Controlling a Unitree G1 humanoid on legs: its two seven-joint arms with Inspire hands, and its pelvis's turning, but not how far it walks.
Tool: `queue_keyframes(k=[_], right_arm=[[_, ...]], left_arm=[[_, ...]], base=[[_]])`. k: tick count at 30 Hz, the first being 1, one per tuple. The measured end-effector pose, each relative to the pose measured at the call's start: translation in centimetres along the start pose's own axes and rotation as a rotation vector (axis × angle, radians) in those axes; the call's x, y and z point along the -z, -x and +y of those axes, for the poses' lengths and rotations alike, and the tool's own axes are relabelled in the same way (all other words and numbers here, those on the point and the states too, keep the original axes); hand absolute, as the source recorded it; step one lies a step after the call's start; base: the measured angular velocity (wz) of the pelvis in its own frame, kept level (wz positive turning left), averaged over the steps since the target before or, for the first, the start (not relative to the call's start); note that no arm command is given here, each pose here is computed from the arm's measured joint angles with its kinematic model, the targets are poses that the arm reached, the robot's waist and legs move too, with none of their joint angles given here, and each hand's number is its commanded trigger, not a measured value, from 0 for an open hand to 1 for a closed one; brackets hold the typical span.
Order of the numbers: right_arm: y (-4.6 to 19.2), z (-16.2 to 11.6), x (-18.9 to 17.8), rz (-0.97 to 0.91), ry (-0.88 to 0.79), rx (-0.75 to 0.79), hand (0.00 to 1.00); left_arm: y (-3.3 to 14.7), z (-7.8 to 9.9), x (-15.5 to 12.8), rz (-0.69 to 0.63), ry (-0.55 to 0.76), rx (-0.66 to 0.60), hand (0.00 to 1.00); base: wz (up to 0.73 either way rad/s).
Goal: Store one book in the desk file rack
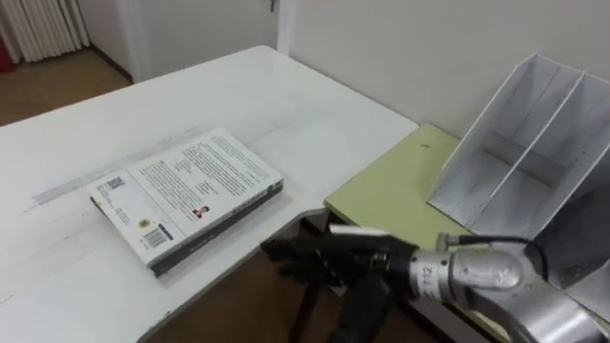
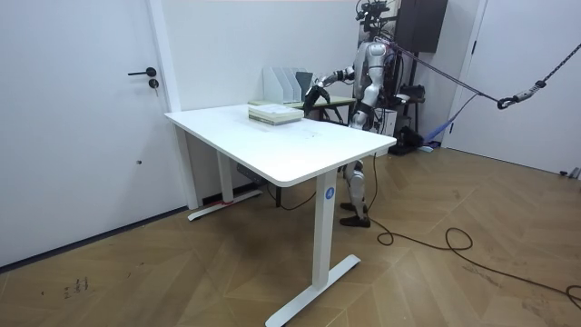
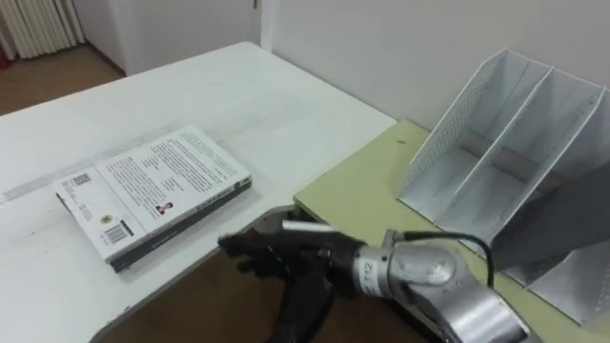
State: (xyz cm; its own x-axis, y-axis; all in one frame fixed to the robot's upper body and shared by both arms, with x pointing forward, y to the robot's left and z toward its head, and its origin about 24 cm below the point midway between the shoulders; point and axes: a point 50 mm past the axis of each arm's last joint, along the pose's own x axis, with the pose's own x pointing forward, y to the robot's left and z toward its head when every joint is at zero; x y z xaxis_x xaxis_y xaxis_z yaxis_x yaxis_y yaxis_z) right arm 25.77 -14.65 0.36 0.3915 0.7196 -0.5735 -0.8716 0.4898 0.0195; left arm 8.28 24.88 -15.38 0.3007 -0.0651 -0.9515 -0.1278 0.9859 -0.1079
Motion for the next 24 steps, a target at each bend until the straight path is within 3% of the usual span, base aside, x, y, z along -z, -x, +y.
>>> queue_keyframes(k=[7, 12, 21, 24], right_arm=[[0.8, 3.8, 12.6, 0.353, -0.29, 0.151, 0.0], [3.4, 8.6, 20.7, 0.577, -0.589, 0.321, 0.0], [5.5, 12.6, 24.4, 0.587, -0.949, 0.61, 0.0], [5.8, 13.4, 24.9, 0.593, -1.01, 0.674, 0.0]], left_arm=[[-0.3, -0.9, 0.9, -0.011, 0.012, -0.005, 0.0], [-0.4, -1.4, 2.6, -0.018, 0.072, -0.04, 0.0], [0.2, -0.6, 4.9, -0.016, 0.181, -0.098, 0.0], [0.2, -0.5, 5.0, -0.01, 0.162, -0.111, 0.0]], base=[[0.07], [0.03], [0.02], [0.06]])
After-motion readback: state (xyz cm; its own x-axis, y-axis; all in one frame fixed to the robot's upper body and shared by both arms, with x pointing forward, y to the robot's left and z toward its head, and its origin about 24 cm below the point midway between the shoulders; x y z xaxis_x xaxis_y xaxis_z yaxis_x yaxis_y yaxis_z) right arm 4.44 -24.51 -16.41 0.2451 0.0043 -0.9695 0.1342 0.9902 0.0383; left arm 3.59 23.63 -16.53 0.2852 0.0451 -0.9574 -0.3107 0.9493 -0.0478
